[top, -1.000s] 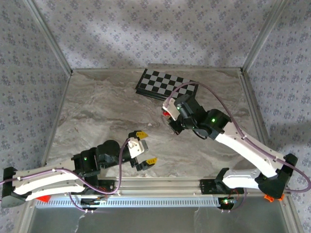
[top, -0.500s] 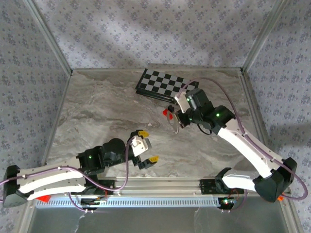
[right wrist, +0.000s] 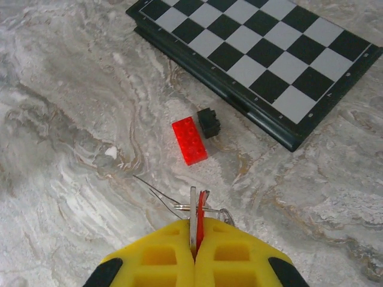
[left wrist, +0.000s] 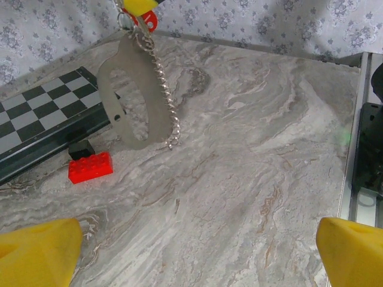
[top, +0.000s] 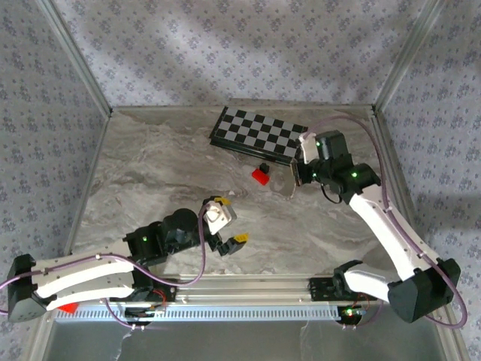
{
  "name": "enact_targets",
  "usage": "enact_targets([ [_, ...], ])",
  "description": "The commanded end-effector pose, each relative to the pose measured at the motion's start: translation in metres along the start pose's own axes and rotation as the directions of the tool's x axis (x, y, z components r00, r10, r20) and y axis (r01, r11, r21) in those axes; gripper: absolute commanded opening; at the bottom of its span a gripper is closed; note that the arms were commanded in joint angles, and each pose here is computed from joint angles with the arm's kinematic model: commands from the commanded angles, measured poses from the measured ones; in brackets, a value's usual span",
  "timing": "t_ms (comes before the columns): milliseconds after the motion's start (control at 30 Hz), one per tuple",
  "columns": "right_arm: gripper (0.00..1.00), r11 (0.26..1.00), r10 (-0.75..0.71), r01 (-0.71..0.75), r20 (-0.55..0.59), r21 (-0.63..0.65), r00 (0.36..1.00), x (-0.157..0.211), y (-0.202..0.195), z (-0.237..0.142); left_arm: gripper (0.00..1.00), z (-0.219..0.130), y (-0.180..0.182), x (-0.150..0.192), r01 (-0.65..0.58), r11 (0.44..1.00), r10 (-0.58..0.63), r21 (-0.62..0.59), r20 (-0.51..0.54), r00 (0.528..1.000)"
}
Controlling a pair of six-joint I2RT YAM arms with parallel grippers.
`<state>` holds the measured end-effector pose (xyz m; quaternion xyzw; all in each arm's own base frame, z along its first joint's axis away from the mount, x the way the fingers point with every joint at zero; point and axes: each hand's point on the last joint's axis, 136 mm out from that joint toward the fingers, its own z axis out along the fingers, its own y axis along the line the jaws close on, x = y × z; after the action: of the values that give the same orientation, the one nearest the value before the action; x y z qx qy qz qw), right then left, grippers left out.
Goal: Put the keys on the keyring
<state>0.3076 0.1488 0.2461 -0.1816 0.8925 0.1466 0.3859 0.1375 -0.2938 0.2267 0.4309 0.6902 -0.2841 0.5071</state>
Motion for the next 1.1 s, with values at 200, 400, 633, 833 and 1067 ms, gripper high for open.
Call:
enact_targets([
  [200, 0.0, 0.998, 0.069, -0.069, 0.07, 0.0, 0.995, -0.019, -0.022, 0.011, 1.0, -0.005, 0.005, -0.017, 0.033, 0.999, -0.032, -0.019, 0.064, 0.997],
  [400, 0.0, 0.996, 0.083, -0.085, 0.063, 0.032, 0.995, -0.018, -0.041, 0.027, 1.0, -0.009, 0.008, -0.016, 0.032, 0.999, -0.03, -0.03, 0.073, 0.997],
  [633, 0.0, 0.994, 0.085, -0.088, 0.043, 0.065, 0.995, -0.013, -0.05, 0.045, 1.0, -0.011, 0.014, -0.01, 0.037, 0.998, -0.034, -0.047, 0.072, 0.997],
  [833, 0.0, 0.993, 0.105, -0.105, 0.017, 0.059, 0.994, -0.003, -0.052, 0.055, 1.0, -0.014, 0.014, -0.016, 0.034, 0.998, -0.03, -0.047, 0.101, 0.994],
  [1067, 0.0, 0.991, 0.127, -0.127, -0.003, 0.035, 0.992, 0.007, -0.048, 0.06, 0.99, -0.015, 0.015, -0.018, 0.029, 0.998, -0.024, -0.051, 0.105, 0.994],
])
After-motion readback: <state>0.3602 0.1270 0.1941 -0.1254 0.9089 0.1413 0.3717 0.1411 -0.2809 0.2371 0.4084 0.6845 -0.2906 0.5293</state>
